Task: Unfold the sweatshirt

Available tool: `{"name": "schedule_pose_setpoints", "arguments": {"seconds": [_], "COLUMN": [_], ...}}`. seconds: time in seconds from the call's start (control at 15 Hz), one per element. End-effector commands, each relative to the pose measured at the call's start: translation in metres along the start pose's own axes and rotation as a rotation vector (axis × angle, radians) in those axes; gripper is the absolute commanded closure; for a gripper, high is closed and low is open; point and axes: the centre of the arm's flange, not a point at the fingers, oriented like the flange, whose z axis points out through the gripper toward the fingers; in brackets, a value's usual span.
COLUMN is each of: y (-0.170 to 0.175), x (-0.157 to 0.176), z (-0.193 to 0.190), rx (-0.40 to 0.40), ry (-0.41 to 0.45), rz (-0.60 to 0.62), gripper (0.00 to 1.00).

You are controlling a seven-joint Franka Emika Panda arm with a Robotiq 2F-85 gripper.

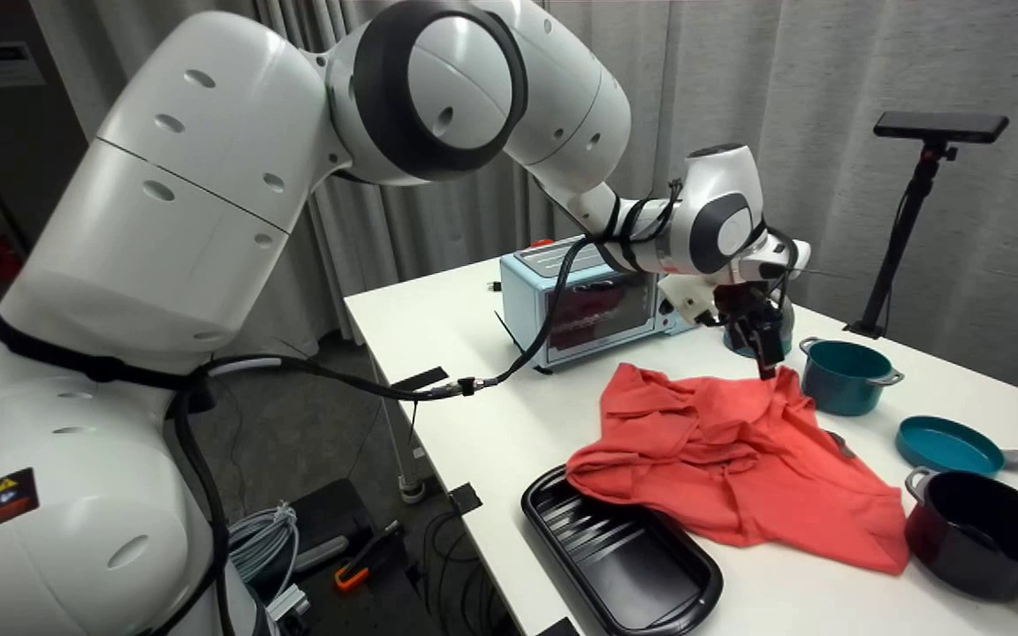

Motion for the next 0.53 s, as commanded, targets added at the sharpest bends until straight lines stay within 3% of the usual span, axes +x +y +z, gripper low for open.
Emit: {"name": "schedule_pose_setpoints", "arguments": {"seconds": [0.0, 0.27, 0.47], "y": [-0.029, -0.062, -0.059], "x": [-0.051, -0.109, -0.121], "z": [-0.006, -0.007, -0.008], "rx": [0.076, 0.104, 0.081], "ry": [-0.100, -0.192, -0.220], "rz": [-0.025, -0.070, -0.093], "gripper": [0.00, 0.00, 0.00]}}
